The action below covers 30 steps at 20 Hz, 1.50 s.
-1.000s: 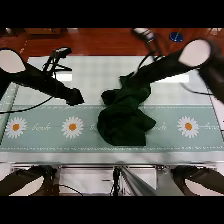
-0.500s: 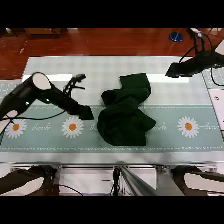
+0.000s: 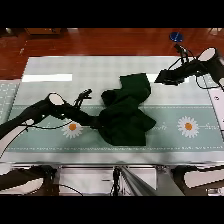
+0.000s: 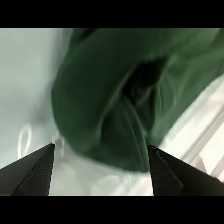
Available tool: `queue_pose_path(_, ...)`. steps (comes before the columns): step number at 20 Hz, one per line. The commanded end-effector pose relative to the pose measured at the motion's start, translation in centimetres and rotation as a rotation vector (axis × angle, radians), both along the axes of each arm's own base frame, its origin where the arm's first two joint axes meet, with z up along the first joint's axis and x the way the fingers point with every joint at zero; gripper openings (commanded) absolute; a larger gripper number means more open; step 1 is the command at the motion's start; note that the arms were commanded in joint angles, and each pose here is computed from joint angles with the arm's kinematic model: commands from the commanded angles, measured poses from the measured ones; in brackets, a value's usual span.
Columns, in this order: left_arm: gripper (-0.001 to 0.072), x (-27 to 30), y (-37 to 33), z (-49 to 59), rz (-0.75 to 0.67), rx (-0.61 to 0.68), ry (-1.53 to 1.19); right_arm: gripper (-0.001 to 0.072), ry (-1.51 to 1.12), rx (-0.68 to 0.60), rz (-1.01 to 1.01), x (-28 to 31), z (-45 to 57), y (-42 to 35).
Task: Fold the shirts.
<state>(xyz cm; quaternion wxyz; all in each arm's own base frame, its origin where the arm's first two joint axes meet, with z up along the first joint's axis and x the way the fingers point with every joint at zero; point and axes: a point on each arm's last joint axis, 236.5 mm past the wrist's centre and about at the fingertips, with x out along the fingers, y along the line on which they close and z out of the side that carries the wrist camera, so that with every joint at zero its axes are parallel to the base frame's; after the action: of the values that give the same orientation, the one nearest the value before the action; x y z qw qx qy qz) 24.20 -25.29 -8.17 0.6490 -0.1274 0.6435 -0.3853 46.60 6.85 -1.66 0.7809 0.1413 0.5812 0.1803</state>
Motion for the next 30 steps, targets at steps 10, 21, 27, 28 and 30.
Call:
queue_pose_path(10,0.0170,1.4,-3.8,-0.4,0.038,-0.019,0.088,0.0597,-0.008,0.054,-0.014,0.7,-0.1,0.9)
queue_pose_path(21,0.0168,0.7,-3.9,0.2,0.040,-0.024,0.143,0.0588,0.127,0.143,-0.071,1.0,-6.6,2.4)
queue_pose_path(27,0.0034,0.1,-3.9,0.4,0.008,-0.031,0.149,0.0020,0.140,0.192,-0.036,1.1,-8.1,6.6)
queue_pose_path(28,0.0034,-0.1,-3.9,0.4,0.003,-0.032,0.155,0.0019,0.124,0.219,-0.020,1.2,-7.4,7.4)
queue_pose_path(30,0.0035,-0.2,-3.9,0.5,-0.001,-0.033,0.161,0.0019,0.065,0.258,0.016,1.7,-4.8,7.9)
